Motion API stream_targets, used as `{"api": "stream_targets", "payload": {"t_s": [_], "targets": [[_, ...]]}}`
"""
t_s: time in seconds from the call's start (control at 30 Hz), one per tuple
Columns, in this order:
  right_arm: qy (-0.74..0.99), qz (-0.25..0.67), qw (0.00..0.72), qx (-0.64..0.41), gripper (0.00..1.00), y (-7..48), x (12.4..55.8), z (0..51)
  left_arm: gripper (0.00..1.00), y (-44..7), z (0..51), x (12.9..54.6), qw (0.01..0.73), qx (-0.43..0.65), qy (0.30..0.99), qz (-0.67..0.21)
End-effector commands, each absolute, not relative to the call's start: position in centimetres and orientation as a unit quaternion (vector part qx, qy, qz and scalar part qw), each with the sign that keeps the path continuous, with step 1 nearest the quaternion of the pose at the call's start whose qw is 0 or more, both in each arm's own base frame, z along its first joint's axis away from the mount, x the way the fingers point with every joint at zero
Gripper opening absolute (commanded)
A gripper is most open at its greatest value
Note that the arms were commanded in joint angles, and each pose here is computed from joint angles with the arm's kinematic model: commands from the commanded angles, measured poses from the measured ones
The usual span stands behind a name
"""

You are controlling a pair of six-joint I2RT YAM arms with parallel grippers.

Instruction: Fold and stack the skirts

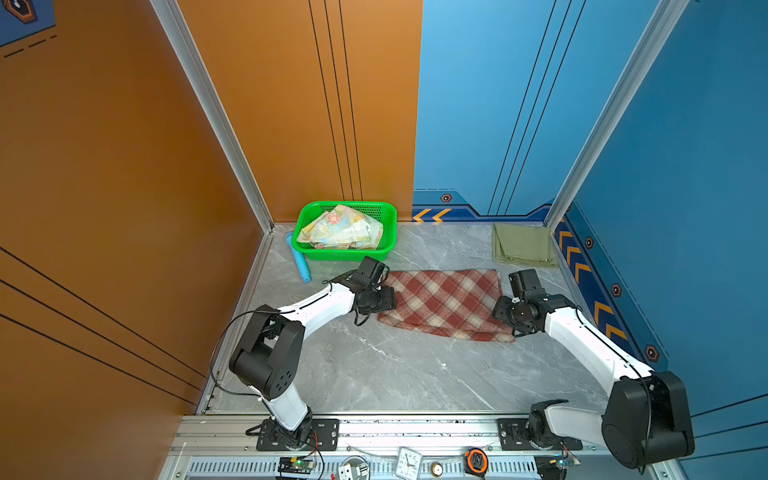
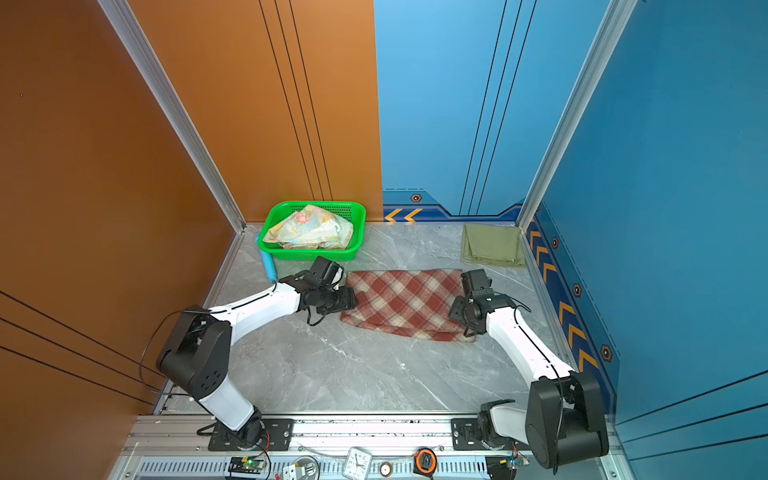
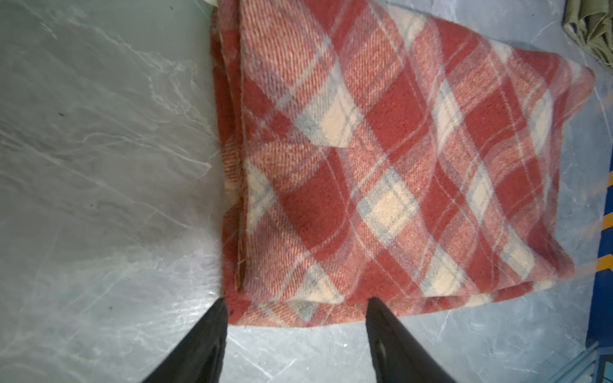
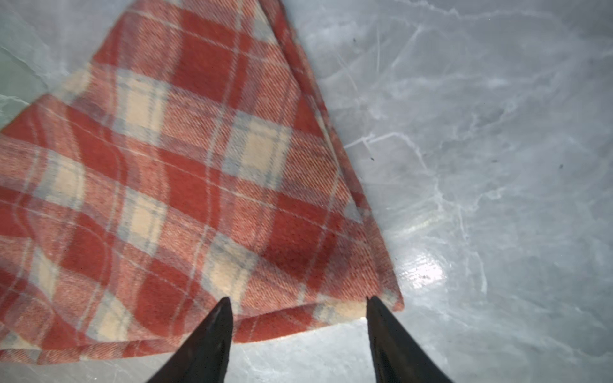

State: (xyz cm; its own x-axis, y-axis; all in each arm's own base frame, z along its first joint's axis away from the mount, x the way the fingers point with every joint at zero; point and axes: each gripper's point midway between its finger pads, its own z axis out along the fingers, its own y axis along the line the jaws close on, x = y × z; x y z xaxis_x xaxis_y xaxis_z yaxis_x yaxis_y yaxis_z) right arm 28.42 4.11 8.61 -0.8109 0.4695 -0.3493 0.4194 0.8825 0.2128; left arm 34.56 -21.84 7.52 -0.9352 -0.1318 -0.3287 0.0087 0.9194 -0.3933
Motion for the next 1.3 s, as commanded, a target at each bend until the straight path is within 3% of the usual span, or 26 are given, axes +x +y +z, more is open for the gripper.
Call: {"api": "stream_targets", "payload": {"t_s": [0.0,0.23,0.57,0.7,0.93,1.13,1.27], "targets": [[0.95,0.065,0.177,0.249,0.62,4.0,27.1,7.8,0.67,-21.3,7.4,35.4,0.183,-0.021,0.967,-0.176],[0.952,0.052,0.162,0.256,0.58,3.0,26.6,6.5,0.67,-21.3,6.3,35.6,0.175,-0.019,0.97,-0.166],[0.95,0.056,0.153,0.266,0.53,2.2,26.8,5.4,0.59,-22.1,5.4,35.4,0.165,-0.011,0.973,-0.162],[0.951,0.052,0.147,0.267,0.51,1.9,26.7,4.8,0.47,-22.5,5.3,35.4,0.164,-0.008,0.973,-0.164],[0.951,0.051,0.146,0.267,0.46,1.5,27.2,4.0,0.18,-22.7,5.7,35.5,0.169,-0.004,0.971,-0.168],[0.951,0.051,0.149,0.268,0.31,1.2,27.9,3.5,0.02,-22.9,6.3,35.6,0.173,-0.002,0.97,-0.173],[0.951,0.051,0.15,0.266,0.16,1.1,28.2,3.2,0.0,-23.0,6.8,35.8,0.178,-0.002,0.968,-0.177]]}}
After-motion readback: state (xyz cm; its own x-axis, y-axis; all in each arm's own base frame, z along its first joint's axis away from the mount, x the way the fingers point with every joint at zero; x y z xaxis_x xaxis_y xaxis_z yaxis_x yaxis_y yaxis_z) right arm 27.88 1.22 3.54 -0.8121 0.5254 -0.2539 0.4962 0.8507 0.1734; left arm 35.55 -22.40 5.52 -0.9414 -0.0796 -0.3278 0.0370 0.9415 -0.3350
